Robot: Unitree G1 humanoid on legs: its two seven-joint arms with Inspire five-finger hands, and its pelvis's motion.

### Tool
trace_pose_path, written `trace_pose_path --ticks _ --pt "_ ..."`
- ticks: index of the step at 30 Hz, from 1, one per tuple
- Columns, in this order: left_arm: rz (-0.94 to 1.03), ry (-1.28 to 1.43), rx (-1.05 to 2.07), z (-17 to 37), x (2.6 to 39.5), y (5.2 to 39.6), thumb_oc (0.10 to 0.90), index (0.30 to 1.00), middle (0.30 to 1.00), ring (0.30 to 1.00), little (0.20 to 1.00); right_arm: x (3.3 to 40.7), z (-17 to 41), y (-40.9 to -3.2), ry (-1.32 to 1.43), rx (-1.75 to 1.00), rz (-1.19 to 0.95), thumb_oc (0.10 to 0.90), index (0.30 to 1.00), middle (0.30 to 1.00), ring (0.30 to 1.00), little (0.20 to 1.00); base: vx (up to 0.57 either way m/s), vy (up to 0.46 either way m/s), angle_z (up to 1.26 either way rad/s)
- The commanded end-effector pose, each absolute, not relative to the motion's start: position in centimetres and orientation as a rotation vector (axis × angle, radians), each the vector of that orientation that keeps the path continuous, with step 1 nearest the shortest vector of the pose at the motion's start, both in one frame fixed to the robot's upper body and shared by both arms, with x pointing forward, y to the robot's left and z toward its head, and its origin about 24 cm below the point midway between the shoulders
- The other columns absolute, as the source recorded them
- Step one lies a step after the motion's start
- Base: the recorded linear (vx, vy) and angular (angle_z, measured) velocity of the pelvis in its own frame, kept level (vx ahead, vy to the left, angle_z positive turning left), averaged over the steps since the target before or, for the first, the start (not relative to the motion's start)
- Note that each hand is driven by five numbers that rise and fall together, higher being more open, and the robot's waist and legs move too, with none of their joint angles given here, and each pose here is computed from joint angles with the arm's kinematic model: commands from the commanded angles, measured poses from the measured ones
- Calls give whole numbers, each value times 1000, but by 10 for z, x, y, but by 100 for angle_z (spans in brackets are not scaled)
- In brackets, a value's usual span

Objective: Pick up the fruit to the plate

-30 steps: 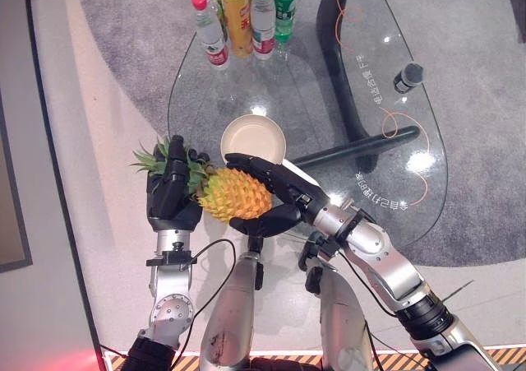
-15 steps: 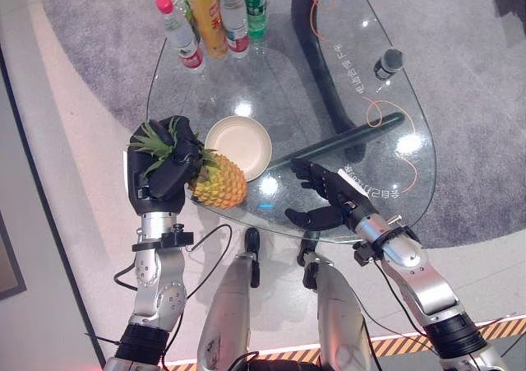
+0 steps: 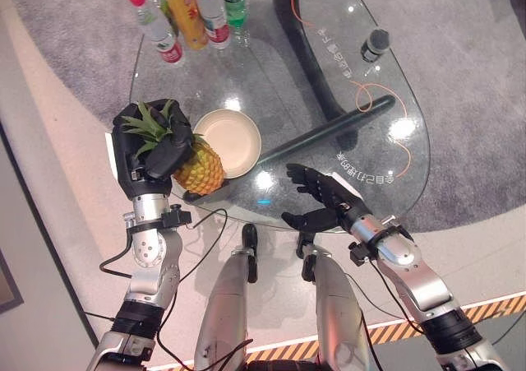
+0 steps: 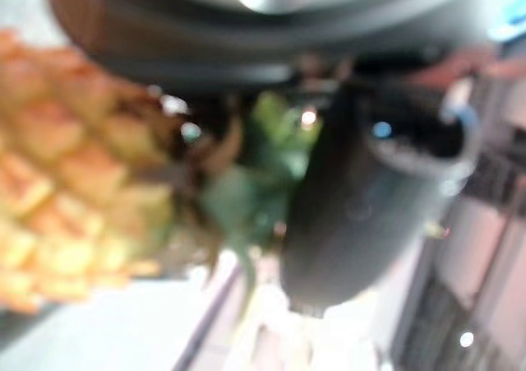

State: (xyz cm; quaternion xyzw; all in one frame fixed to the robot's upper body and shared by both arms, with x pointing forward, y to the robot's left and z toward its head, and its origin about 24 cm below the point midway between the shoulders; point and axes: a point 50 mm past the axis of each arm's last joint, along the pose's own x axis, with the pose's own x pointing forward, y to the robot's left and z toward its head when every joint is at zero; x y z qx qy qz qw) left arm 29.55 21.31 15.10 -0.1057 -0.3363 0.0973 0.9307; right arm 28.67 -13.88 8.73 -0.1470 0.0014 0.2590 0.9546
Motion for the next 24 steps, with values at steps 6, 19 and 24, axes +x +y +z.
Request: trace_pose_path --ticks 6,19,24 --pt "157 -1199 -152 243 289 195 100 300 300 300 200 292 115 -103 -36 -254 752 800 900 900 900 900 -44 81 -11" --pt "281 -1359 -54 280 296 188 100 300 300 300 200 304 111 -99 46 -272 797 800 900 900 900 900 -26 96 -6" --pt "337 -1378 -49 283 301 187 100 300 300 300 200 310 118 -100 40 -295 792 800 900 900 900 900 -52 110 -9"
